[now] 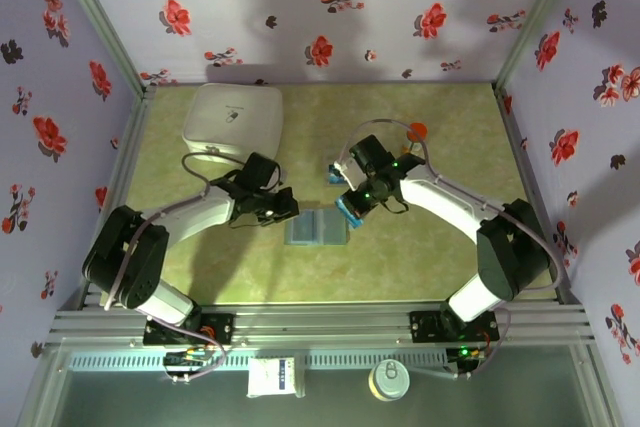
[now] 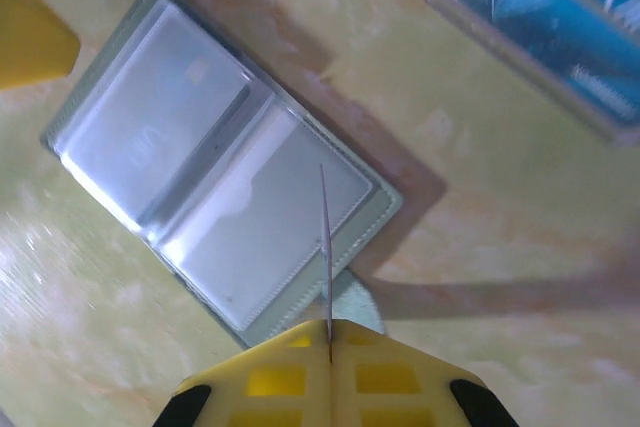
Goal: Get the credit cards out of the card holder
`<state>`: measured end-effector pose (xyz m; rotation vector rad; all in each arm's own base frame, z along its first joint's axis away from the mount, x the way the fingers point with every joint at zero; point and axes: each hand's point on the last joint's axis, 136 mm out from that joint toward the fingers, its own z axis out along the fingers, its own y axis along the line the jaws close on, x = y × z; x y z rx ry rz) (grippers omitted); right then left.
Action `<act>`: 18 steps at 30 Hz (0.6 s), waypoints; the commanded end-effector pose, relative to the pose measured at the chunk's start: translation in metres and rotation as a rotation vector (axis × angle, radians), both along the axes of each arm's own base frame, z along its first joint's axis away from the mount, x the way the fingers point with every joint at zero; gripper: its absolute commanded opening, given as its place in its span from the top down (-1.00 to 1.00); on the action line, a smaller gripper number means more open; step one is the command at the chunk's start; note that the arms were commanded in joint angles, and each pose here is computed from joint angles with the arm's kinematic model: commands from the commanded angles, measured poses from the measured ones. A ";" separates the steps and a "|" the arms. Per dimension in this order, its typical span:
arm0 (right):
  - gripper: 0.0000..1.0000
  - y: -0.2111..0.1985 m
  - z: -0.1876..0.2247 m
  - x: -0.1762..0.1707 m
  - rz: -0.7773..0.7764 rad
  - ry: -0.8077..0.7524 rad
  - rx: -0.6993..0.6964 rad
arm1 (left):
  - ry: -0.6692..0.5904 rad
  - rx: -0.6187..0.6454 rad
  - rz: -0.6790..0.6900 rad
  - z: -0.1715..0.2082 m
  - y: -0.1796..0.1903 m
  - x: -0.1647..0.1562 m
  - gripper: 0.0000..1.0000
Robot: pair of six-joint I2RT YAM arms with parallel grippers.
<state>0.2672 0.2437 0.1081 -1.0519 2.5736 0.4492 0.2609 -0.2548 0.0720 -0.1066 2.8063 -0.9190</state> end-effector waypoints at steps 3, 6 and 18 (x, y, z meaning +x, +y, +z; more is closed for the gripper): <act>1.00 -0.018 0.011 0.009 0.342 -0.147 -0.185 | -0.020 -0.006 0.035 0.005 0.010 -0.002 0.93; 1.00 -0.023 0.014 0.019 0.406 -0.174 -0.261 | -0.024 -0.004 0.051 0.004 0.016 -0.003 0.93; 1.00 -0.015 0.033 0.067 0.556 -0.210 -0.236 | -0.023 0.003 0.079 0.007 0.028 -0.005 0.93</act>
